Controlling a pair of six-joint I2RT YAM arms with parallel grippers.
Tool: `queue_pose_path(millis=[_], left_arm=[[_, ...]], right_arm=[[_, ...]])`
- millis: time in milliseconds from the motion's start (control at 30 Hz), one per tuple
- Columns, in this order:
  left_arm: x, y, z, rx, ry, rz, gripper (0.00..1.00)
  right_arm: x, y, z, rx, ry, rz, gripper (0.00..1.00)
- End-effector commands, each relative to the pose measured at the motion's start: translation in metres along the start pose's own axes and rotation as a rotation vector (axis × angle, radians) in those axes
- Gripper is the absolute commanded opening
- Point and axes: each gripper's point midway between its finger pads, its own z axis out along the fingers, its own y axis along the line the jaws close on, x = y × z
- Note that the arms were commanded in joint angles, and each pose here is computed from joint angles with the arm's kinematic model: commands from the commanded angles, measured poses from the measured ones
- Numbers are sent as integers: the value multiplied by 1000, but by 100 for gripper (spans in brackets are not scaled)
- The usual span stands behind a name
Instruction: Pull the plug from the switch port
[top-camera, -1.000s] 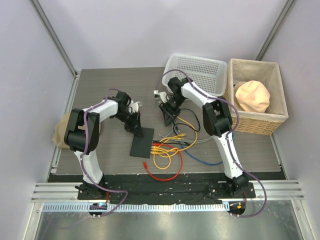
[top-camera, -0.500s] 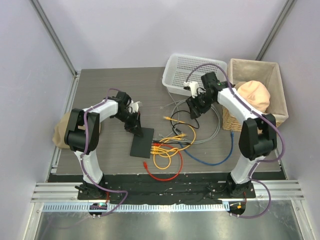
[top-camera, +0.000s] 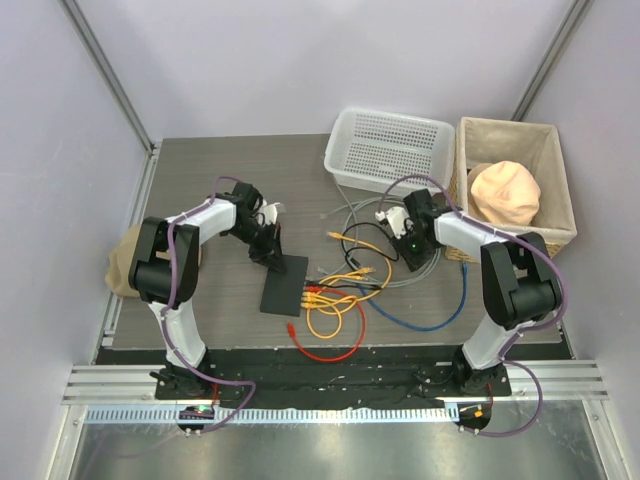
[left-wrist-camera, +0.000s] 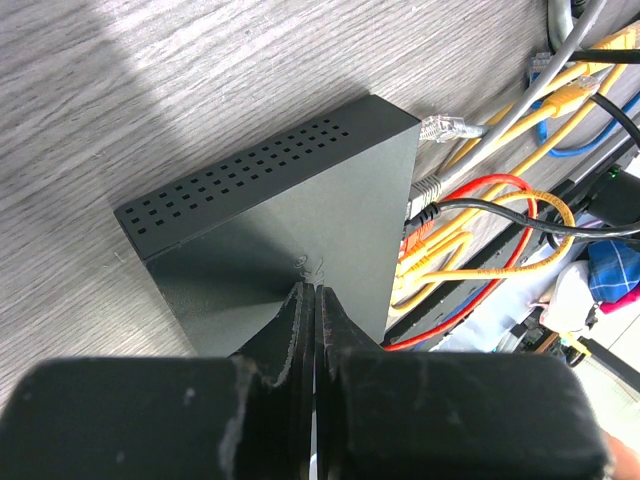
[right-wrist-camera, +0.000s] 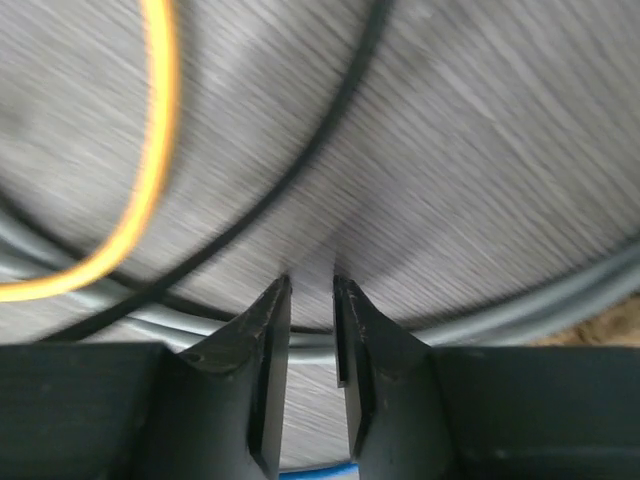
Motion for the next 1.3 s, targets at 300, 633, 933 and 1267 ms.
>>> queue_pose_path(millis=[300,633,933,1267], left_arm=[[-7,25,6,-115,-22,44,0],[-14,9,-3,-73,-50,50,4],[1,3,-35,-148,-113,91,34],[23,8,-24,-123,-95,86,41]], right_arm=[[87,-31,-30,-22,108,-2,31],[-156,51,-147,-352,-472,-130,61],[-208,161,-74,-739,-335,-114,62],[-192,193,-32,-838,-200,-78,63]])
